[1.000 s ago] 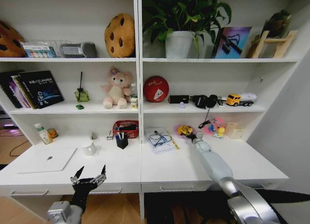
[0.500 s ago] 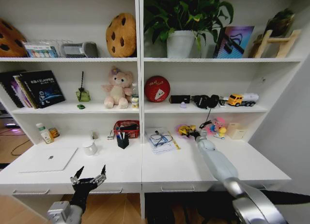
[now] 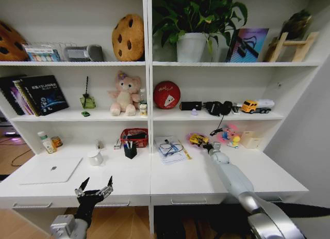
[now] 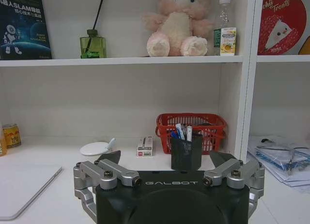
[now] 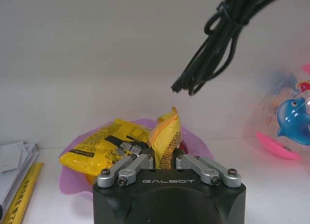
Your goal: Organize the objects on the table.
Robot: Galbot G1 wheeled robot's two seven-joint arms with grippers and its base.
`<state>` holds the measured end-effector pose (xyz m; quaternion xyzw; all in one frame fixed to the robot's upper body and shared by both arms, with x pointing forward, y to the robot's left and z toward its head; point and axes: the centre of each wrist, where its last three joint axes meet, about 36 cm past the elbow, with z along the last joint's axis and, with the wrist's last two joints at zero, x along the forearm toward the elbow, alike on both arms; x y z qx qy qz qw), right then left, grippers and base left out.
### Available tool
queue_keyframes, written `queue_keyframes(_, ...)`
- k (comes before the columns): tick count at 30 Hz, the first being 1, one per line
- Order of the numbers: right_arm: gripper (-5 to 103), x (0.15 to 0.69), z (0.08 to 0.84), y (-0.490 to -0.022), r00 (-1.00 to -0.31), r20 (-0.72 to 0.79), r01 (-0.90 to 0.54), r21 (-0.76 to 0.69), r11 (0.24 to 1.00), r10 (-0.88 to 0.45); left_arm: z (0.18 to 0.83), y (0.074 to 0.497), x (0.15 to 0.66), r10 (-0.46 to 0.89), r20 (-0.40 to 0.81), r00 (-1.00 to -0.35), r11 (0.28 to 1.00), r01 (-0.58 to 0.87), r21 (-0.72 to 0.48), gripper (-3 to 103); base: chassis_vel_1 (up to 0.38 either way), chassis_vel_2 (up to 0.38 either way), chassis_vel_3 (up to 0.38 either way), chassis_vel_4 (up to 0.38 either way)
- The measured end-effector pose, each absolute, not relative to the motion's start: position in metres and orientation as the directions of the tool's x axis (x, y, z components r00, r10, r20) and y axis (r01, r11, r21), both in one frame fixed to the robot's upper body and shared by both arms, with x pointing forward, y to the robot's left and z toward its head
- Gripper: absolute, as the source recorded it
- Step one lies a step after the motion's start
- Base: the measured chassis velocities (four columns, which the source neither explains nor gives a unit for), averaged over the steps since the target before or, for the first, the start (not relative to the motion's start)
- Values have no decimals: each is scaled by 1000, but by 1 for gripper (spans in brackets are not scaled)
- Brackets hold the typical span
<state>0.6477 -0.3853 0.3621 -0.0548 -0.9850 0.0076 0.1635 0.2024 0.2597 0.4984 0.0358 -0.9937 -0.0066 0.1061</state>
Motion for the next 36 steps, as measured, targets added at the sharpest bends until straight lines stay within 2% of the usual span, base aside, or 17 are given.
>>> queue_keyframes(8,15,660,362,-372,-939,331,76,-50,996,88,498,260,202,-72,210,-975,997,-70,21,100,0,0,0,0)
queue_keyframes(10,13,659,361,-371,-939,332,77,-51,996,90,498,260,202,-72,210,-975,997,-70,21,100,0,0,0,0)
queue_keyframes(12,22,655,358,-370,-936,338,81,-56,995,95,498,260,202,-73,210,-975,997,-70,21,100,0,0,0,0)
queue_keyframes(15,27,649,360,-374,-935,338,89,-60,994,104,498,260,202,-73,210,-975,997,-70,21,100,0,0,0,0)
queue_keyframes(17,44,643,366,-380,-936,336,95,-57,994,108,498,260,202,-73,210,-975,997,-70,21,100,0,0,0,0)
queue_keyframes(22,44,631,379,-388,-939,325,94,-61,994,109,498,260,202,-72,210,-975,997,-70,21,100,0,0,0,0)
queue_keyframes(23,61,628,384,-390,-939,326,94,-60,994,109,498,260,202,-73,210,-975,997,-70,21,100,0,0,0,0)
queue_keyframes(25,61,621,392,-395,-941,320,94,-63,994,109,498,260,202,-72,210,-975,997,-70,21,100,0,0,0,0)
queue_keyframes(26,71,615,398,-398,-944,310,94,-69,993,111,498,260,202,-73,210,-975,997,-70,21,100,0,0,0,0)
queue_keyframes(27,71,609,403,-402,-948,297,94,-80,992,113,498,260,202,-72,210,-975,997,-70,21,100,0,0,0,0)
queue_keyframes(28,83,599,411,-405,-954,278,88,-91,992,110,498,260,202,-73,210,-975,997,-70,21,100,0,0,0,0)
queue_keyframes(29,83,599,411,-405,-954,278,88,-91,992,110,498,260,202,-73,210,-975,997,-70,21,100,0,0,0,0)
queue_keyframes(31,83,581,424,-409,-964,249,73,-95,993,95,498,260,202,-72,210,-975,997,-70,21,100,0,0,0,0)
queue_keyframes(32,93,556,435,-409,-970,232,54,-86,995,73,498,260,202,-72,210,-975,997,-70,21,100,0,0,0,0)
queue_keyframes(34,93,536,440,-408,-970,235,44,-69,997,59,498,260,202,-72,210,-975,997,-70,21,100,0,0,0,0)
queue_keyframes(35,99,508,447,-404,-970,242,26,-45,999,36,498,260,202,-73,210,-975,997,-70,21,100,0,0,0,0)
queue_keyframes(36,99,484,455,-396,-972,235,4,-28,1000,11,498,260,202,-72,210,-975,997,-69,21,100,0,0,0,0)
